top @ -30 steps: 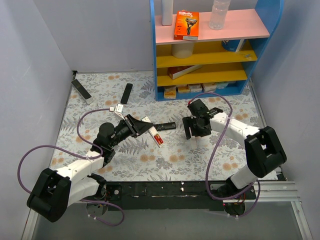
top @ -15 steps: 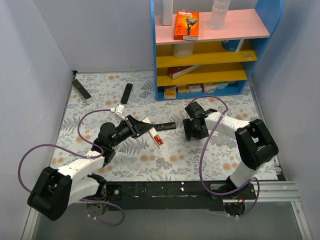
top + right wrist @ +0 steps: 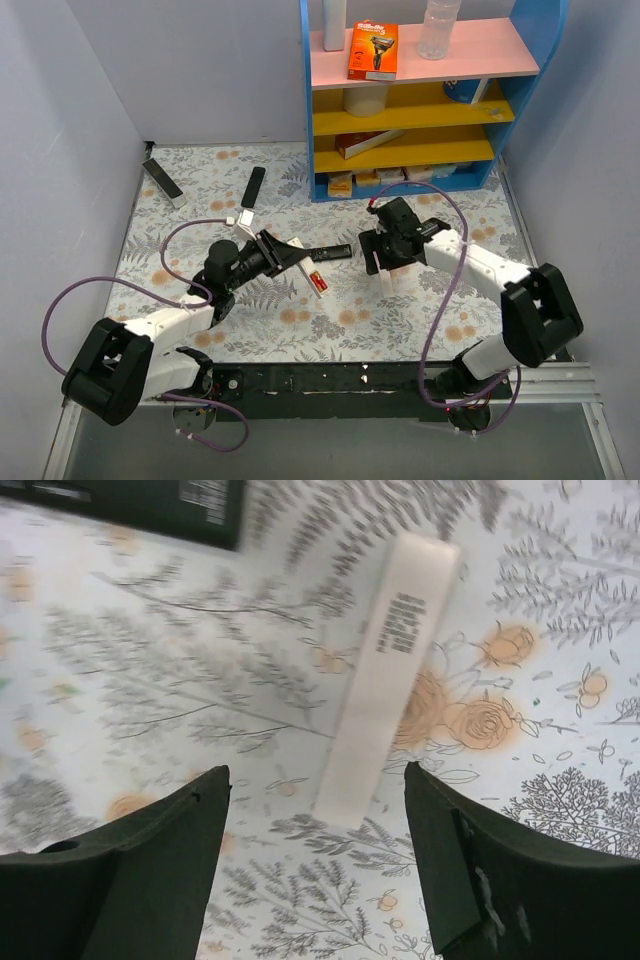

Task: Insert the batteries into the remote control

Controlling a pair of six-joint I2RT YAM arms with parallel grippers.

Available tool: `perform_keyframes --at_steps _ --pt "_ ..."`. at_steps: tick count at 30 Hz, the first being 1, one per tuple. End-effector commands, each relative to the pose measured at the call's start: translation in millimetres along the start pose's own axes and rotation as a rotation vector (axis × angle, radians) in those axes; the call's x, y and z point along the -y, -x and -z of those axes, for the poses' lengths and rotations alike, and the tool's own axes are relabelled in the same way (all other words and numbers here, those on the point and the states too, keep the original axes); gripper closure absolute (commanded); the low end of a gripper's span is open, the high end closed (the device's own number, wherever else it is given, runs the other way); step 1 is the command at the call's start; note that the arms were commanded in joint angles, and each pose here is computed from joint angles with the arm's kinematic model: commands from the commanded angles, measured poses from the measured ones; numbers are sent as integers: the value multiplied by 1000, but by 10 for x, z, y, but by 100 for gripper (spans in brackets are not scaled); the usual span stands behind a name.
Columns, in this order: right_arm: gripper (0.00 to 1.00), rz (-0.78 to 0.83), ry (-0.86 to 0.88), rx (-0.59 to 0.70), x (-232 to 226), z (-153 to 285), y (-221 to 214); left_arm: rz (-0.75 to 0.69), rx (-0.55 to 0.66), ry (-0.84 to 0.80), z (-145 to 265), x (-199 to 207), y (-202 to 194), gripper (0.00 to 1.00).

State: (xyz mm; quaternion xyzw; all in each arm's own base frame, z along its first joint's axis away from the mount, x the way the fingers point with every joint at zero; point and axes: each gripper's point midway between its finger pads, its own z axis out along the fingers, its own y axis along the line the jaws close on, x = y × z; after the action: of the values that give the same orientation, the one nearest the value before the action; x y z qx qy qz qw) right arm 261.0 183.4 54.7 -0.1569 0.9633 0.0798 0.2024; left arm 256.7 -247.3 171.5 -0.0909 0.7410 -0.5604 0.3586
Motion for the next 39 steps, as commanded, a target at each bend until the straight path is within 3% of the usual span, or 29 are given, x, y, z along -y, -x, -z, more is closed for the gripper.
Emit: perform_keyframes --at_steps 1,8,21,24,33,39 --pt "20 148 246 260 -609 656 578 22 34 15 -111 74 147 100" --pt "16 298 461 403 -1443 1219 763 73 41 34 -232 34 195 100" --pt "16 307 458 297 -1758 917 733 84 55 5 -253 104 230 100" --pt "20 316 468 285 -1811 871 731 85 61 -5 -255 131 244 100" --pt "43 373 473 230 -1887 792 616 92 68 -5 -252 138 240 100" --pt "70 405 411 216 -1728 790 547 85 66 2 -231 131 230 100"
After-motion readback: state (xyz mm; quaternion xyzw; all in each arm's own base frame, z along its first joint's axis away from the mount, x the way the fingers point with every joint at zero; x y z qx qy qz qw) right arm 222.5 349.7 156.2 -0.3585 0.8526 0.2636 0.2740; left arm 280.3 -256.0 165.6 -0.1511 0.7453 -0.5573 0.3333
